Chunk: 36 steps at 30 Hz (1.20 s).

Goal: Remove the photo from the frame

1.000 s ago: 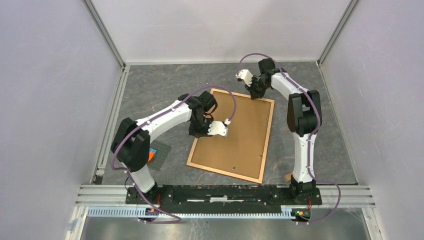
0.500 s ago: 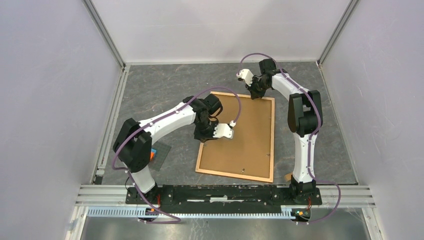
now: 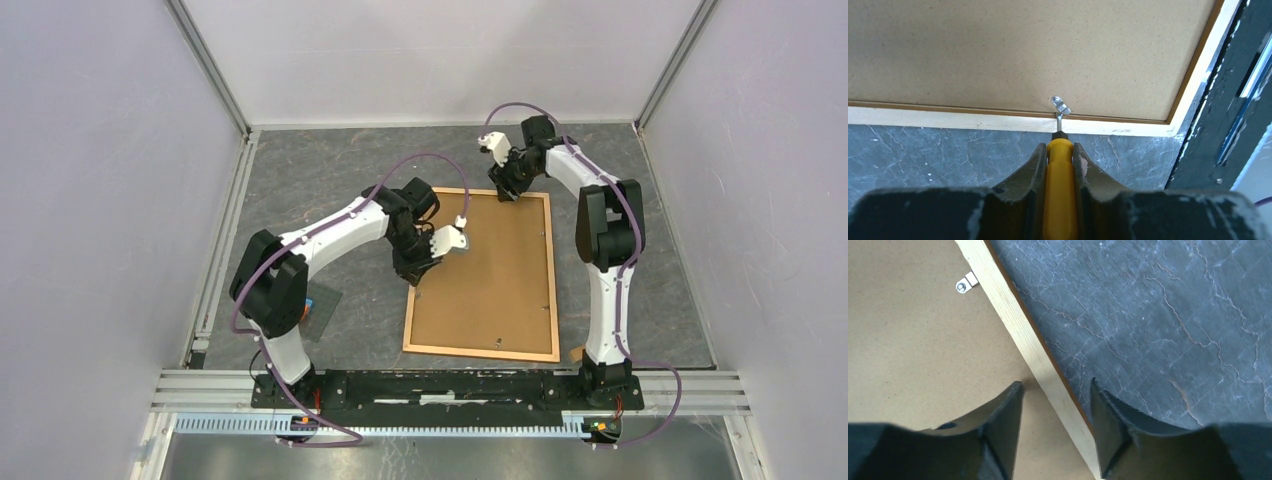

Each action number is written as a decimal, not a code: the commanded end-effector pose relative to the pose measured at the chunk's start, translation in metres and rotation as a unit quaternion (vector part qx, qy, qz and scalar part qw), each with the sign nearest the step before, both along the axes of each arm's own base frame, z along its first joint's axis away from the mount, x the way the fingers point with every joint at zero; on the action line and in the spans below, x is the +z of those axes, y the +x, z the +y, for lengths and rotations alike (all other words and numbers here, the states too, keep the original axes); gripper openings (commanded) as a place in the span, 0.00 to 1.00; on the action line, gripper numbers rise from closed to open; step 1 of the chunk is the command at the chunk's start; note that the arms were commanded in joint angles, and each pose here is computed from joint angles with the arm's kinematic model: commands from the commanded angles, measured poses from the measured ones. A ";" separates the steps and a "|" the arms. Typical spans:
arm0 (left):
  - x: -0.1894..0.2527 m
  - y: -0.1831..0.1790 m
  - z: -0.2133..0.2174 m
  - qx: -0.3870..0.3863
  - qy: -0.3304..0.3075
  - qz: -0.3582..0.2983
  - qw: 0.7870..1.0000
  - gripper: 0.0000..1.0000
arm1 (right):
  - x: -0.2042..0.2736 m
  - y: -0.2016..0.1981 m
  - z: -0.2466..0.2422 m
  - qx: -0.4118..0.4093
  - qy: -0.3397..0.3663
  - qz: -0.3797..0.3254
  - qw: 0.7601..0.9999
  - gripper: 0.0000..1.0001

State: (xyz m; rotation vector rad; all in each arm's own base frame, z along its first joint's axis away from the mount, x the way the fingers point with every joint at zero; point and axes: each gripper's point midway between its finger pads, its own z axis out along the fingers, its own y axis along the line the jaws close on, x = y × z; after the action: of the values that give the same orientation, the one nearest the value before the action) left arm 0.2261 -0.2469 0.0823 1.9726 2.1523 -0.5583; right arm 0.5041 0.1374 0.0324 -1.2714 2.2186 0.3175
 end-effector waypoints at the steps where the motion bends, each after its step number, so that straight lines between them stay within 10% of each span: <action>1: 0.013 0.016 -0.019 0.070 -0.053 0.017 0.996 0.02 | 0.046 0.011 -0.002 -0.028 0.073 -0.007 0.997 0.63; 7: 0.014 0.033 -0.007 0.093 -0.042 -0.004 0.995 0.02 | 0.090 -0.032 -0.040 0.013 0.079 0.002 0.997 0.71; 19: 0.007 0.055 0.011 0.154 -0.021 -0.035 0.987 0.02 | 0.011 -0.187 -0.094 -0.035 0.018 0.185 0.982 0.63; 36: 0.016 0.147 0.060 0.248 0.024 -0.121 0.961 0.02 | 0.003 -0.093 -0.025 -0.103 0.119 0.169 0.973 0.47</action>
State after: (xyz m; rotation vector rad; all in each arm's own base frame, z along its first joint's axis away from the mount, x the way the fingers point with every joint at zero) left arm 0.3178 -0.1986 0.0836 1.5249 2.4260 -0.3242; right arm 0.3641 0.0898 0.0262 -0.9589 2.6089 0.7587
